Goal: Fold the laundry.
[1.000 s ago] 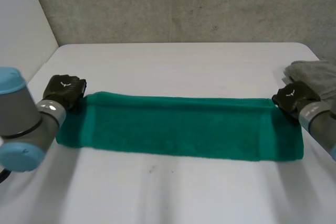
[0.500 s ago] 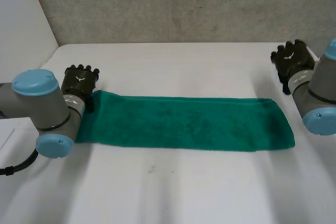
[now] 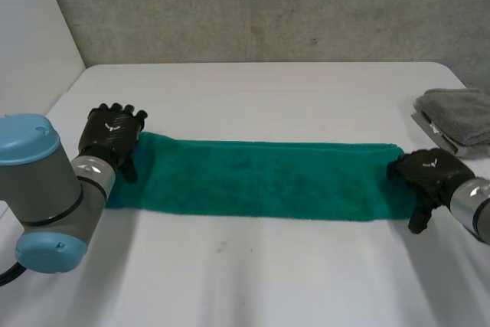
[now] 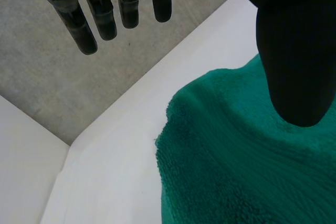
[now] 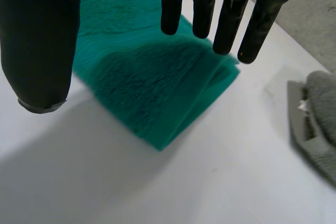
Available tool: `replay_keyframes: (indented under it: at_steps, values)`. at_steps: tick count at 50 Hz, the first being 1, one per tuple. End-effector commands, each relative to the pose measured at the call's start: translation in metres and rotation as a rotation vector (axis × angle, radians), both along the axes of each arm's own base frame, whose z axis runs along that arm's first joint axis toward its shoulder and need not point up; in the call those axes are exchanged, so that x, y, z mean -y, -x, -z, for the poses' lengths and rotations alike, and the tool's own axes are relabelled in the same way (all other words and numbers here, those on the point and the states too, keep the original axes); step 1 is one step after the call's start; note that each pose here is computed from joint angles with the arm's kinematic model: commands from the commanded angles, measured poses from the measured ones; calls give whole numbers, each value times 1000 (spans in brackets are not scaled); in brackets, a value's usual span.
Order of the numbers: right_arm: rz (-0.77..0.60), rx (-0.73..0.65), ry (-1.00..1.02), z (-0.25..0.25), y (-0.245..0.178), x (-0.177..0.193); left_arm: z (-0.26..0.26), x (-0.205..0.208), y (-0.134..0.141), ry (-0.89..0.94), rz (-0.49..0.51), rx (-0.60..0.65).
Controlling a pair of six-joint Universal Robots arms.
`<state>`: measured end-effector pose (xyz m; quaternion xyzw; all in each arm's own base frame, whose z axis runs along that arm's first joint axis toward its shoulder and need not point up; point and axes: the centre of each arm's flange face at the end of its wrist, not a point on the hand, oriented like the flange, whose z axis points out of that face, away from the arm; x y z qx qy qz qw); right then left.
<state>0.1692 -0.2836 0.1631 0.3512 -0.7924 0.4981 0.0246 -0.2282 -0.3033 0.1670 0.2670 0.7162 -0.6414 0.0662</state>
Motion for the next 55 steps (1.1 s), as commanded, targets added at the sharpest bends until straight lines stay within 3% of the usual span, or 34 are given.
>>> replay_keyframes:
  at_steps: [1,10,20,26,32,36,40,43,48,55]
  values:
    - [-4,47,65,22,9,7,4,1,-1,-9,-2,3]
    - [9,25,82,49,12,27,7,-1,0,-18,1,6]
    - [167,-38,160,27,48,43,4,-3,1,-14,3,5]
    - [221,-189,244,6,86,53,4,-4,0,-14,3,5]
    - [191,-373,314,-4,99,62,4,-6,1,-18,3,7]
    - [71,-395,420,-26,59,61,2,-5,0,-15,0,6]
    - [-166,-314,580,-58,-31,39,-2,-6,0,-5,2,3]
    - [-272,-276,630,-65,-68,24,-6,-6,-1,7,-3,-1]
    - [-564,-183,690,-56,-166,-28,-13,-5,-3,24,-12,-7]
    - [-853,-84,689,-24,-246,-90,-17,-5,-6,33,-20,-10]
